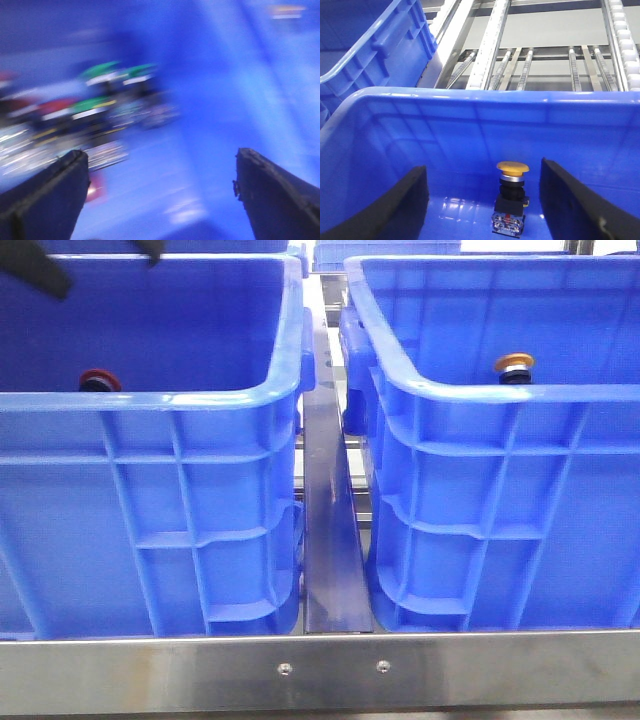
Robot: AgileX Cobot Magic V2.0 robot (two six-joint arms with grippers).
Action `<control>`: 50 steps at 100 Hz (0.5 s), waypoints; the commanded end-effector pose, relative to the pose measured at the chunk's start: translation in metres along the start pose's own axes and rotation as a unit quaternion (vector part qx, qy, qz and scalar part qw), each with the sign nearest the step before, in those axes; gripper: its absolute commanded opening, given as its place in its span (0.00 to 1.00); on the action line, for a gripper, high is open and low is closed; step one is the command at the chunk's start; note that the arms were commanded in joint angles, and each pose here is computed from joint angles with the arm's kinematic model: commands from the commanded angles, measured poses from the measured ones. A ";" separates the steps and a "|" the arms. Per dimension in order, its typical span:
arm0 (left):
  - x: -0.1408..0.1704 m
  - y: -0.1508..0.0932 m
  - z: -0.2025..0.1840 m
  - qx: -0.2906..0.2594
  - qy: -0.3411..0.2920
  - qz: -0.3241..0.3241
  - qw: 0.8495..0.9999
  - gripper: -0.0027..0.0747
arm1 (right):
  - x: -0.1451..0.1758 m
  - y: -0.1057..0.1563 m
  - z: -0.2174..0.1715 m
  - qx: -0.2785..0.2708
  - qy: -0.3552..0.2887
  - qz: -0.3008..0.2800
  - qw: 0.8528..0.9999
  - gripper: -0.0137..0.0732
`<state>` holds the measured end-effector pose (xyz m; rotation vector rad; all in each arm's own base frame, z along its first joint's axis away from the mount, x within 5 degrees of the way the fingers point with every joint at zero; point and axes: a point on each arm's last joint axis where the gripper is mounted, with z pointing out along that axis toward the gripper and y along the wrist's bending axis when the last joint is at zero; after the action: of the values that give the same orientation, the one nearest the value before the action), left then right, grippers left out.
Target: Pick red and yellow buttons and place in box
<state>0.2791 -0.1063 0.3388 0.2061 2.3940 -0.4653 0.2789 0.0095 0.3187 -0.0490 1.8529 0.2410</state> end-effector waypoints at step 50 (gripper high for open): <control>-0.038 0.053 0.058 -0.099 0.097 -0.051 0.989 0.77 | -0.015 0.006 -0.009 -0.020 -0.032 -0.002 0.999 0.73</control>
<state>0.3502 -0.0796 0.2896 0.0588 2.7080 -0.2420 0.2787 0.0097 0.3180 -0.0499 1.8545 0.2429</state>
